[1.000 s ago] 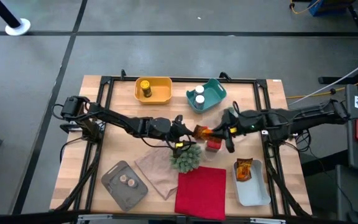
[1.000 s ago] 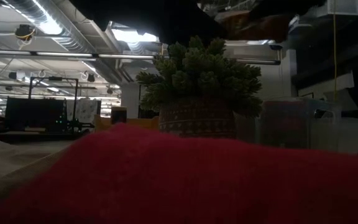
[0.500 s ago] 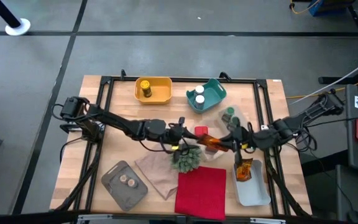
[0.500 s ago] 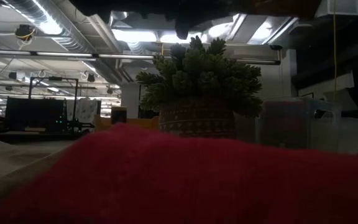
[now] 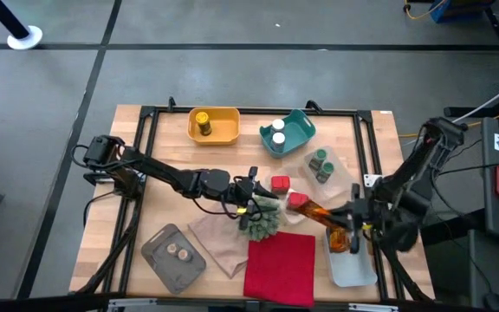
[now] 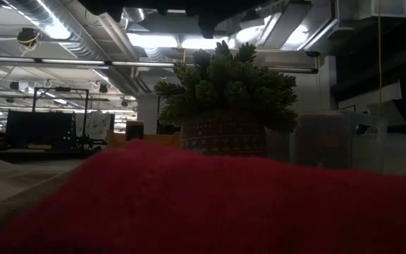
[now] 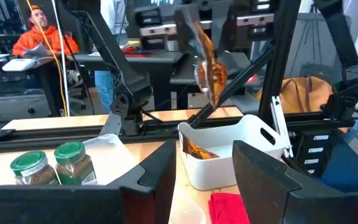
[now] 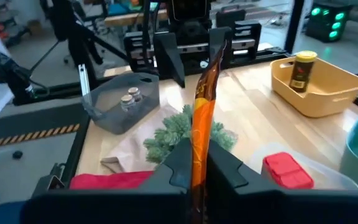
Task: Sort spices by type
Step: Put the orange seasoning pack into the gray bin
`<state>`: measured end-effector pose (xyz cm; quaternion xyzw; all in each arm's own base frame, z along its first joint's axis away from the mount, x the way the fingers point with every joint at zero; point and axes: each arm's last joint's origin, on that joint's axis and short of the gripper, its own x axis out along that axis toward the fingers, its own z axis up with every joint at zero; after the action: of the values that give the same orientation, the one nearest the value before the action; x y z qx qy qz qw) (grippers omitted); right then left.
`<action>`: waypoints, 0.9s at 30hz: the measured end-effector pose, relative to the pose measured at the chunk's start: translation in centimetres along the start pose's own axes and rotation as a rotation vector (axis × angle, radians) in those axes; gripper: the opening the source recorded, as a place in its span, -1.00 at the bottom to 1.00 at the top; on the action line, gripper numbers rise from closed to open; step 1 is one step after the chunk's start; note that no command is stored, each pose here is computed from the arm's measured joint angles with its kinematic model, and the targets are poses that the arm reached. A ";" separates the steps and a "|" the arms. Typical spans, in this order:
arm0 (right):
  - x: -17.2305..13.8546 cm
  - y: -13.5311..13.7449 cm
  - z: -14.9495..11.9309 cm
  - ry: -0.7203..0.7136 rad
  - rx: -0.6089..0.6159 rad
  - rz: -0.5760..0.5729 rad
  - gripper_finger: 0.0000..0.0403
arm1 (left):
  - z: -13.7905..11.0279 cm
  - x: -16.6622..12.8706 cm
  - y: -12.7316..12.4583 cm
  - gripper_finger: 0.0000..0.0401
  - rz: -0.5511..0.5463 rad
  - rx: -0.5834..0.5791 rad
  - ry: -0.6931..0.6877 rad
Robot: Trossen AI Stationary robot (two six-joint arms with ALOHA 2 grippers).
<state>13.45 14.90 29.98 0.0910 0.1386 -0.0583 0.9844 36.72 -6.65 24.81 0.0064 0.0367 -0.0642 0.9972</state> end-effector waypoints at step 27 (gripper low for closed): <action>-4.6 5.6 -11.3 0.006 -0.211 0.042 -0.90 | 0.0 0.0 0.0 -0.30 0.001 -0.057 0.002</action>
<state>6.92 22.99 21.55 -0.0102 0.1451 -0.0226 0.9891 36.73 -6.62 24.78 -0.0219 0.0396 -0.0625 0.9970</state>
